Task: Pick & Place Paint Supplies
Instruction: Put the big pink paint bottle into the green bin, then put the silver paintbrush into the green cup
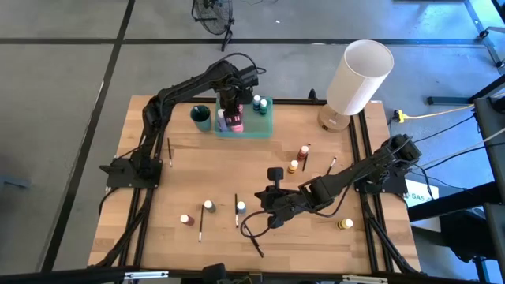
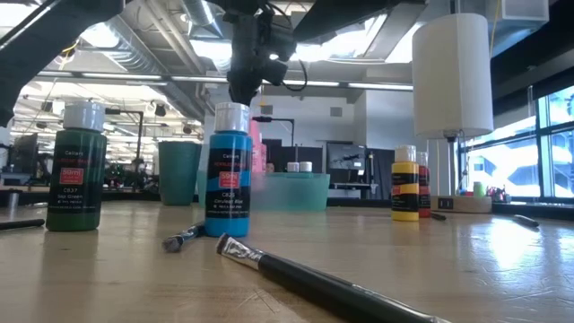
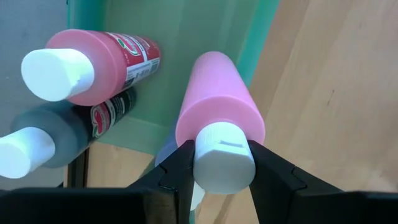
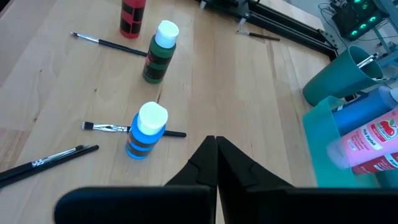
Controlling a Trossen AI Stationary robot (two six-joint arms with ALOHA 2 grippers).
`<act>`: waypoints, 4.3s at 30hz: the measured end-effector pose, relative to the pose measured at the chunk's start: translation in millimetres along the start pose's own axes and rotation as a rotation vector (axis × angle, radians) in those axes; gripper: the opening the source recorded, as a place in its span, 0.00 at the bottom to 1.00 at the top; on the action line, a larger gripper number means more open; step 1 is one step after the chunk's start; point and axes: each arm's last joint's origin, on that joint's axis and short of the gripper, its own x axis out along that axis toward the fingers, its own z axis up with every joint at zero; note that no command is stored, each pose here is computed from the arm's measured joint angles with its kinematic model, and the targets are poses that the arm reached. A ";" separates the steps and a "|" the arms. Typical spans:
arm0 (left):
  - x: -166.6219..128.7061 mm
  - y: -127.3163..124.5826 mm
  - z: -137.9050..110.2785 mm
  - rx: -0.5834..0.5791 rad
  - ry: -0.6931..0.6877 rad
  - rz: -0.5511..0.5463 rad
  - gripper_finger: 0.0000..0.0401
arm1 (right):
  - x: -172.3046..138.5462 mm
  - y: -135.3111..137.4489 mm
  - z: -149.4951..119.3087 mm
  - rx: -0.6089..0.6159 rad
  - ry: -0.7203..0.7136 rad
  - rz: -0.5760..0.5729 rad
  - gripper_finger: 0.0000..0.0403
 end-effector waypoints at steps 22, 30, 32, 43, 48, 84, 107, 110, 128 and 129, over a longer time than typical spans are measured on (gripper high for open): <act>30.7 2.8 12.9 0.045 0.077 -0.011 0.29 | 0.0 -0.3 -1.5 0.007 0.014 -0.001 0.00; 31.6 1.5 13.6 0.048 0.079 -0.012 0.42 | 0.0 0.0 -1.4 0.015 0.014 0.011 0.00; 31.9 1.5 13.8 0.048 0.078 -0.012 0.43 | 0.0 0.0 -1.4 0.015 0.014 0.011 0.00; 32.0 -2.0 17.7 0.023 0.048 -0.004 0.44 | 0.0 0.0 -2.1 0.011 0.020 0.013 0.00; 32.0 -2.1 19.6 0.021 0.031 0.000 0.45 | 0.0 0.0 -2.1 0.011 0.020 0.014 0.00; 31.3 -19.9 23.8 0.158 0.095 0.233 0.61 | 0.0 0.0 -2.8 0.027 0.027 0.013 0.00; 28.7 -25.0 19.1 0.191 0.134 0.212 0.65 | 0.0 0.0 -3.5 0.027 0.033 0.014 0.00; 26.5 -25.0 18.2 0.190 0.130 0.213 0.65 | -0.1 0.1 -3.5 0.026 0.033 0.013 0.00; -43.2 -43.8 -13.2 0.034 -0.053 0.356 0.65 | -0.3 0.9 -5.5 0.033 0.052 0.032 0.00; -50.6 -47.0 -17.6 0.014 -0.082 0.335 0.65 | -0.4 1.5 -5.6 0.046 0.055 0.053 0.00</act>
